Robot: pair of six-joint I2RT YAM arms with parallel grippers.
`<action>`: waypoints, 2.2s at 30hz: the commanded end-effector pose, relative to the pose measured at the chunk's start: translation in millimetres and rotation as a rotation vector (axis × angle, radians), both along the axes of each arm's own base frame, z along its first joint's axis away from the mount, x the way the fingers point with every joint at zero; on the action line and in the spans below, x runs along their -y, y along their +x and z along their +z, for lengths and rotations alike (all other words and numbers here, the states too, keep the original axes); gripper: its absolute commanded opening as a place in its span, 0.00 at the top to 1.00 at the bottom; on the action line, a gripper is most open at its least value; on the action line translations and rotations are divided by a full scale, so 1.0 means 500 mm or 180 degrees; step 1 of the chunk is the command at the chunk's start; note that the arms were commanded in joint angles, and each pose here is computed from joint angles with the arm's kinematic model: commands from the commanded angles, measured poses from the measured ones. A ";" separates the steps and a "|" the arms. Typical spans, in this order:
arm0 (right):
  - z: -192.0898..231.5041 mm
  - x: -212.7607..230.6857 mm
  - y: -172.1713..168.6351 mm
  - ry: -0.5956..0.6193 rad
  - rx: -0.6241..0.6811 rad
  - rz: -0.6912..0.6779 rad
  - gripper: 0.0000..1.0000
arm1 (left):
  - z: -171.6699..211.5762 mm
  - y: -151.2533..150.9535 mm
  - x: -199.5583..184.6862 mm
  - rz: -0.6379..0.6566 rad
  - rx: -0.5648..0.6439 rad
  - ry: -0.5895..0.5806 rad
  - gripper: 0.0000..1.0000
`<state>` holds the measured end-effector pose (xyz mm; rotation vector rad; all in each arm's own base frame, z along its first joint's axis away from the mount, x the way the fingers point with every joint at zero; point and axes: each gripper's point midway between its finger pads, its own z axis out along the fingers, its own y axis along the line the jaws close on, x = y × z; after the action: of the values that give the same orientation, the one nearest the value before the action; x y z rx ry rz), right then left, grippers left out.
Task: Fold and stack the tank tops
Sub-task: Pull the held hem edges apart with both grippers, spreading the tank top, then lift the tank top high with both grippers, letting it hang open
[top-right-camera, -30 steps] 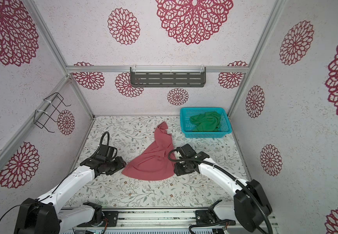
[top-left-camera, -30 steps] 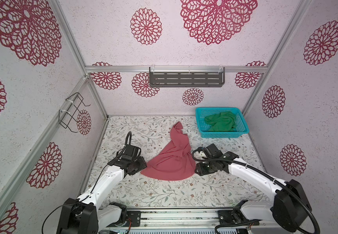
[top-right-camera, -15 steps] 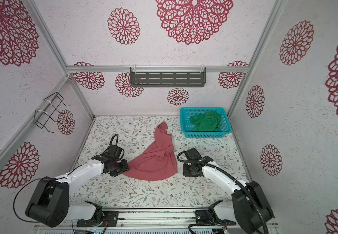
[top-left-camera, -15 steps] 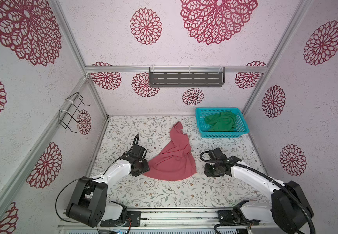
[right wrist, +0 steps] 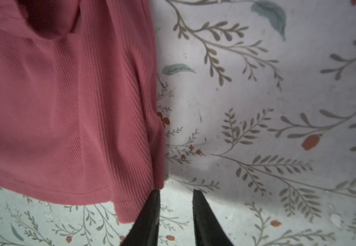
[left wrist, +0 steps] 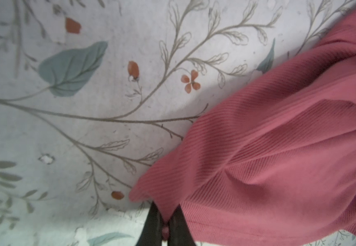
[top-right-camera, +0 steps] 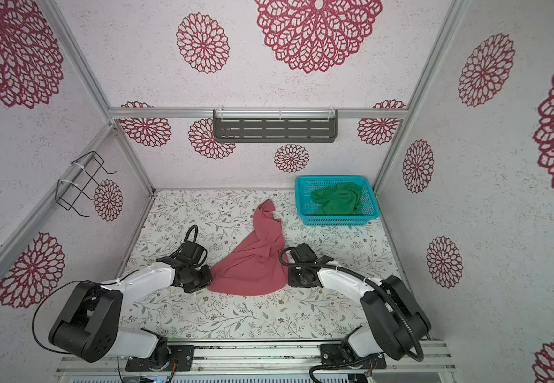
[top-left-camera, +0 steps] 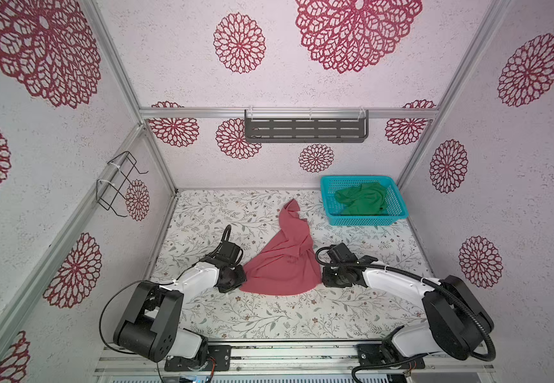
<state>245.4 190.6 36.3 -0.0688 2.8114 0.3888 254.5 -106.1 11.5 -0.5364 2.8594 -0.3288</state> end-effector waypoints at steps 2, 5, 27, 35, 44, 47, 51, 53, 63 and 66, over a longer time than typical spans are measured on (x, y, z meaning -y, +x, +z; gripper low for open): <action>0.048 -0.073 0.023 0.0163 0.0216 0.0187 0.70 | -0.005 -0.001 -0.002 0.0018 -0.0004 0.0017 0.93; 0.053 -0.102 0.010 0.0051 0.0214 0.0362 0.67 | -0.007 -0.004 -0.003 0.0027 -0.0007 0.0013 0.93; 0.040 -0.038 0.015 -0.0362 0.0182 0.0224 0.73 | -0.007 0.002 -0.005 0.0033 0.0004 0.0040 0.95; 0.020 -0.059 0.021 -0.0324 0.0164 0.0259 0.69 | -0.009 0.000 -0.008 0.0027 -0.0001 0.0058 0.99; -0.018 -0.057 0.014 -0.0449 0.0033 0.0287 0.71 | -0.010 -0.003 -0.013 0.0048 0.0007 0.0057 1.00; -0.020 -0.046 0.012 -0.0550 -0.0001 0.0255 0.79 | -0.006 -0.004 -0.014 0.0049 0.0019 0.0049 1.00; 0.027 -0.028 0.027 -0.0700 0.0120 0.0255 0.96 | 0.023 0.008 -0.016 0.0042 0.0113 0.0029 1.00; 0.062 -0.021 0.040 -0.0708 0.0206 0.0264 1.00 | 0.055 0.026 -0.015 0.0033 0.0229 -0.0011 1.00; 0.394 0.015 0.146 -0.0128 0.1209 0.0149 1.00 | 0.469 0.205 -0.010 0.0100 0.1853 -0.0322 1.00; 0.509 0.025 0.158 -0.0106 0.1610 0.0161 1.00 | 0.630 0.219 -0.025 0.0128 0.2394 -0.0252 1.00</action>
<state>330.3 188.7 249.4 -0.1455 2.3986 0.3325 364.8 -107.1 269.8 -0.4090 2.2402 -0.5597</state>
